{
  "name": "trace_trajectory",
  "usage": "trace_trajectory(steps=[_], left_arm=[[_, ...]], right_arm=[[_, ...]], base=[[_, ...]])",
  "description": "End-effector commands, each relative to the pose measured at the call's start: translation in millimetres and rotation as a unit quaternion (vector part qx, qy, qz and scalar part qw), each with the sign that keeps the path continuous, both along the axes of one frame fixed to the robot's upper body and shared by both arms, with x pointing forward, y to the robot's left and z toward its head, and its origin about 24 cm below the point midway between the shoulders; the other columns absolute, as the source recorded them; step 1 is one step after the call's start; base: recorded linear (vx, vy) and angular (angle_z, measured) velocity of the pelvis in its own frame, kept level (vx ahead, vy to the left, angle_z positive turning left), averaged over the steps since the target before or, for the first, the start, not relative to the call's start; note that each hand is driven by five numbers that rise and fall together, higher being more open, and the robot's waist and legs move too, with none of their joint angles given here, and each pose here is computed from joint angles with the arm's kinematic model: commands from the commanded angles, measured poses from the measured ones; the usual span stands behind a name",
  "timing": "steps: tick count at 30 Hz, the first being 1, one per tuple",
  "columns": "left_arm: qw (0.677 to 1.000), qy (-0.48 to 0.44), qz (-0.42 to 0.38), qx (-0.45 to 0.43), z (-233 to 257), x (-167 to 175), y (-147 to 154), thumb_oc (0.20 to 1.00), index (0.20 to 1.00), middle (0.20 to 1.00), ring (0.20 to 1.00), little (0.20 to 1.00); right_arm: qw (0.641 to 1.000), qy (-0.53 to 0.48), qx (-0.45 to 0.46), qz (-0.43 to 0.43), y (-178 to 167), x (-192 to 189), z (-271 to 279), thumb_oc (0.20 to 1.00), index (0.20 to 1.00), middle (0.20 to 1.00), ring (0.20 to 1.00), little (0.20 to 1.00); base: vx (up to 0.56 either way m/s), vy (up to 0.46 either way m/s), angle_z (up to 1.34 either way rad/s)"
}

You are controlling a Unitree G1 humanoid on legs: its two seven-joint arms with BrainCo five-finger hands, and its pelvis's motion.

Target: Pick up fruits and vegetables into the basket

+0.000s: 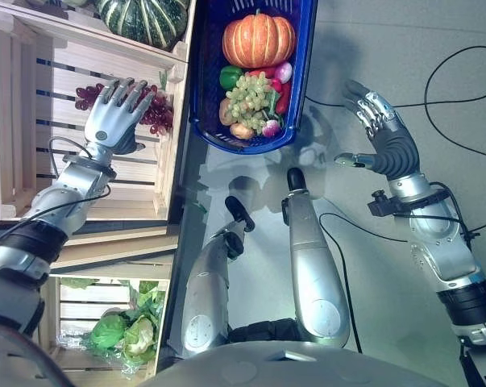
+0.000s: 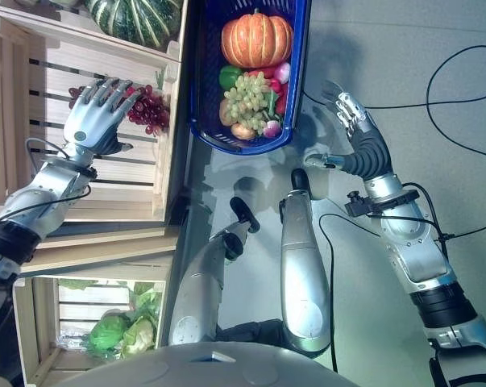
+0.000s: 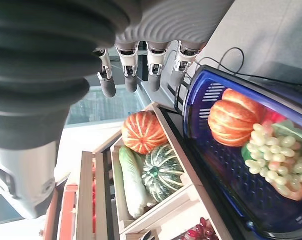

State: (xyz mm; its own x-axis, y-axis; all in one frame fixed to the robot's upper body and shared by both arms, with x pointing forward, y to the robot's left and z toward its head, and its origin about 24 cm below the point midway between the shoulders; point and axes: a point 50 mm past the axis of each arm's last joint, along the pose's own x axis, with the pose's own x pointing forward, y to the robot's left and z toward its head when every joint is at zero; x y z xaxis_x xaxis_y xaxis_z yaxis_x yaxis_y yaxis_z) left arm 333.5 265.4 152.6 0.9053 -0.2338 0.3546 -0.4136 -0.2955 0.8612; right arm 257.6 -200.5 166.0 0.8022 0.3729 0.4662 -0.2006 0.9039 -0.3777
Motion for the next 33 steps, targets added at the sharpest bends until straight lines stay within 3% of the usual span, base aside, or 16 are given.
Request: trace_trajectory(steps=[1, 11, 33], left_arm=[[0.998, -0.018, 0.057, -0.002, 4.5, 0.9, 20.2, 1.000, 1.000, 1.000, 1.000, 1.000], [0.989, -0.087, 0.123, -0.004, 18.1, 6.2, 40.7, 1.000, 1.000, 1.000, 1.000, 1.000], [0.984, -0.103, 0.144, 0.016, 52.3, 34.8, 19.2, 1.000, 1.000, 1.000, 1.000, 1.000]], right_arm=[[0.998, -0.059, 0.009, 0.035, 10.0, -8.7, 25.0, 1.000, 1.000, 1.000, 1.000, 1.000], [0.997, -0.070, 0.018, 0.020, 13.0, -2.7, 30.1, 1.000, 1.000, 1.000, 1.000, 1.000], [0.996, -0.079, 0.043, 0.003, 14.0, 7.6, 37.3, 1.000, 1.000, 1.000, 1.000, 1.000]], base=[[0.00, 0.000, 0.00], [0.01, 0.004, -0.01], [0.02, 0.006, -0.02]])
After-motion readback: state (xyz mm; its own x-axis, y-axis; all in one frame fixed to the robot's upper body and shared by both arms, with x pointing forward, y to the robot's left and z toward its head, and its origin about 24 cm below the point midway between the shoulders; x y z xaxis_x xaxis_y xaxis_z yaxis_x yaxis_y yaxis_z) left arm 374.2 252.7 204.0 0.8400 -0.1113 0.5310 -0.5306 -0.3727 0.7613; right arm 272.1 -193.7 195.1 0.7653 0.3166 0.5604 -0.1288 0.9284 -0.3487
